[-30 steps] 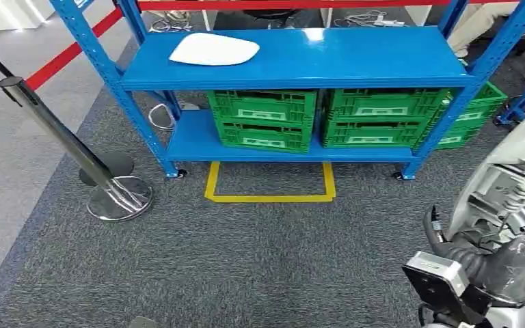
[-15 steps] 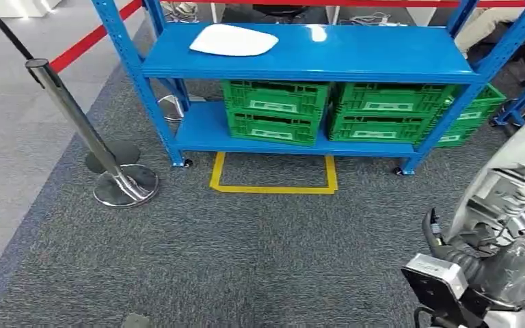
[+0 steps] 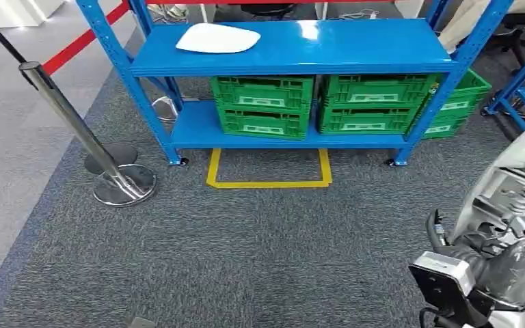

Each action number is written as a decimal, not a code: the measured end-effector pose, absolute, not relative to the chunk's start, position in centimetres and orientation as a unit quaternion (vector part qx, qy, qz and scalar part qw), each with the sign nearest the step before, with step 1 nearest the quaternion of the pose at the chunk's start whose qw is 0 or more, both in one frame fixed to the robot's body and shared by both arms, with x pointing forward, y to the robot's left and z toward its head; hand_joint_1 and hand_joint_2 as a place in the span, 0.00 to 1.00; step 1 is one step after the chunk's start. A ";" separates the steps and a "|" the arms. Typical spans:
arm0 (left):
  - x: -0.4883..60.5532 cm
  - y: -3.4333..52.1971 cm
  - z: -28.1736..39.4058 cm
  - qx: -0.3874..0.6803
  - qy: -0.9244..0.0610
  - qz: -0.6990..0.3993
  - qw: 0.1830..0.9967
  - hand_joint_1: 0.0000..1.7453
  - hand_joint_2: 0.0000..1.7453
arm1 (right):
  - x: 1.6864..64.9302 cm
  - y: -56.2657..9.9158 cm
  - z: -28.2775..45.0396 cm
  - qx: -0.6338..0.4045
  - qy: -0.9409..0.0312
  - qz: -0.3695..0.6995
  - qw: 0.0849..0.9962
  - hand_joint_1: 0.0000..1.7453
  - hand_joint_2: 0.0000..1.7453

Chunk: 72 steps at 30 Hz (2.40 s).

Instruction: Take the parts from the cabinet and place them on the table.

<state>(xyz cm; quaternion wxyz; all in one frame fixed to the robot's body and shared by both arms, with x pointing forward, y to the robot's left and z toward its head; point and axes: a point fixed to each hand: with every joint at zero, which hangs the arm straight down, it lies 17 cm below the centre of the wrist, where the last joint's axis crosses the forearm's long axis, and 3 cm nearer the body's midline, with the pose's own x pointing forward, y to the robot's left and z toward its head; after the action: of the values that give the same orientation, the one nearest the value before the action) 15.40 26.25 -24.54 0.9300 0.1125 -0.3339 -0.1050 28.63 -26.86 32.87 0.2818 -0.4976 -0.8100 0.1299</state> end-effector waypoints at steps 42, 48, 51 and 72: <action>15.6 26.0 -24.5 0.110 -0.334 -0.098 0.931 0.00 1.00 | 28.1 -28.6 33.4 -0.498 -0.810 0.105 0.292 0.94 1.00; 15.5 25.8 -24.5 0.109 -0.334 -0.097 0.931 0.00 1.00 | 28.0 -29.4 33.2 -0.499 -0.808 0.098 0.300 0.94 1.00; 15.6 25.5 -24.5 0.107 -0.335 -0.097 0.931 0.00 1.00 | 28.0 -29.5 33.2 -0.499 -0.807 0.097 0.301 0.94 1.00; 15.6 25.9 -24.5 0.110 -0.335 -0.098 0.931 0.00 1.00 | 27.7 -31.1 32.7 -0.512 -0.795 0.093 0.312 0.94 1.00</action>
<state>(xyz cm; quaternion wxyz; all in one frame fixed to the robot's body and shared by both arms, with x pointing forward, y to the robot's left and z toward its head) 15.63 25.87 -24.45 0.9305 0.1100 -0.3354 -0.0978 27.66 -31.14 32.67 0.3120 -0.5119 -0.7950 0.0928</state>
